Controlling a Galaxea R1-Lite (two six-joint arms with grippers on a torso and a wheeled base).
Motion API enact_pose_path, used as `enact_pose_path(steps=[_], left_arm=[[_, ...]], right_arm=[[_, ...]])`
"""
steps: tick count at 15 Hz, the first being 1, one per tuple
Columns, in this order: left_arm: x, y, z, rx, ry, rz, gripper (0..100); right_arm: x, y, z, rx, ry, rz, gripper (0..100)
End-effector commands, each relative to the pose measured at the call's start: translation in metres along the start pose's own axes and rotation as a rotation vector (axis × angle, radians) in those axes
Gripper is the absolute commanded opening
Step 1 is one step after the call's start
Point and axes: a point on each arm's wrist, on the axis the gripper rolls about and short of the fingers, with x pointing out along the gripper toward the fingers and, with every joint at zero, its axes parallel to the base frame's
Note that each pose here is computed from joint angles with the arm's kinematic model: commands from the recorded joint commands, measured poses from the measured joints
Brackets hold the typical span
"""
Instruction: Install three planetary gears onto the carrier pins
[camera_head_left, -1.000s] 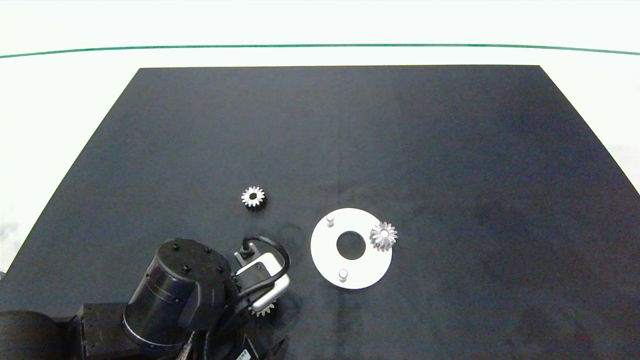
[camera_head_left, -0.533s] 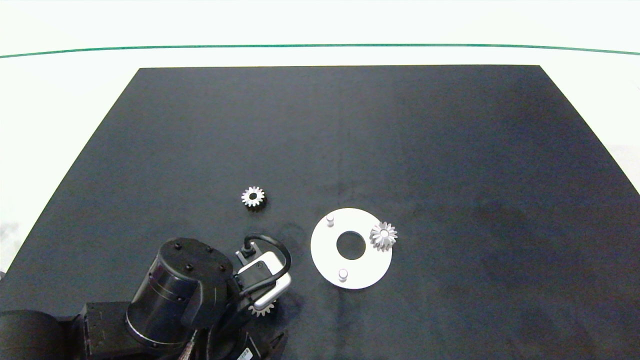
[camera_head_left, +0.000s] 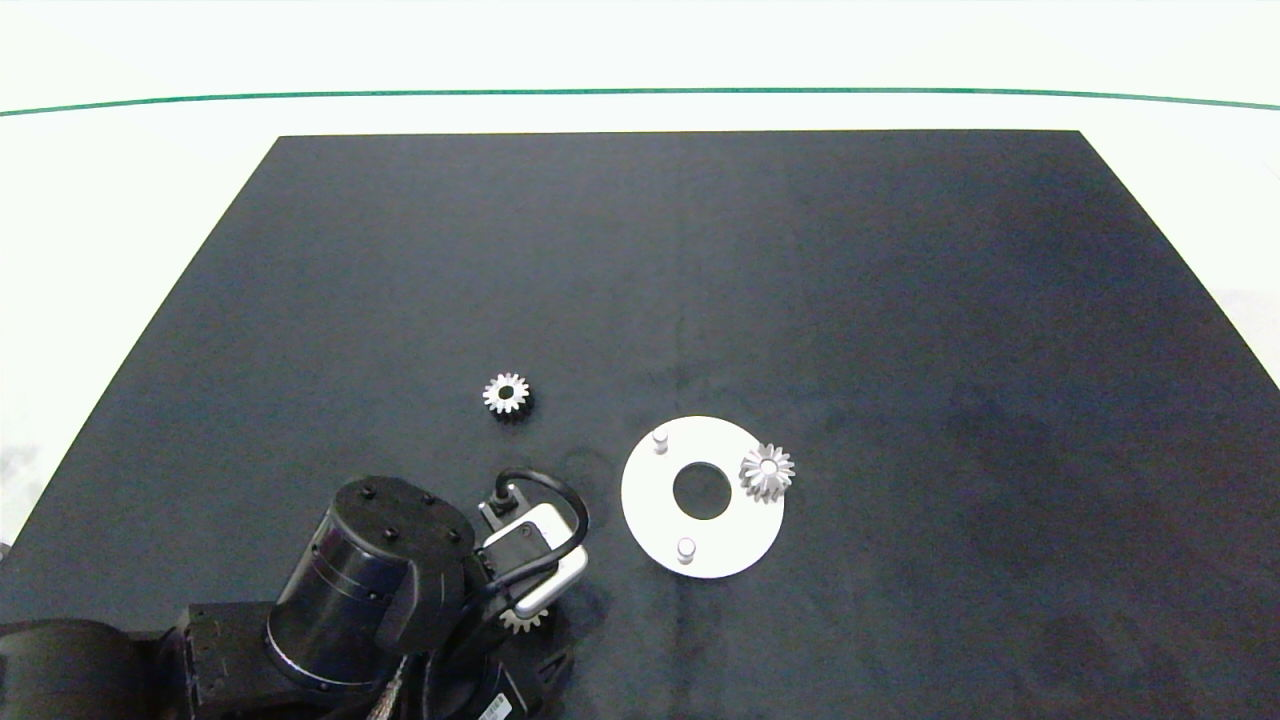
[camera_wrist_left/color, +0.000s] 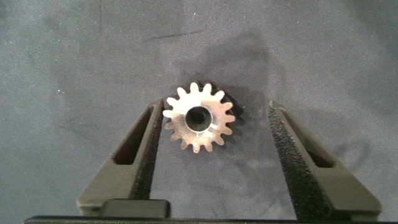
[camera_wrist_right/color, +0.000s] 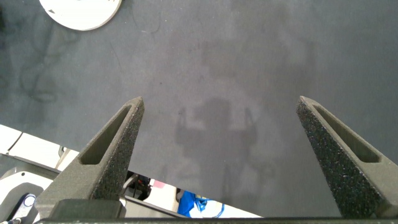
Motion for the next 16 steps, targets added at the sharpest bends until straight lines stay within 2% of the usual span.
enact_pose_path(steps=[1,16], left_arm=[[0.0003,-0.0004,0.0001,0.004,0.0,0.0,60],[0.0031,-0.0015,-0.0022,0.009,0.015,-0.003,30]], right_arm=[[0.0004,0.0001,0.0001,-0.001,0.004,-0.002,100],[-0.0027,-0.001,0.0009,0.002,-0.01,-0.001,100]])
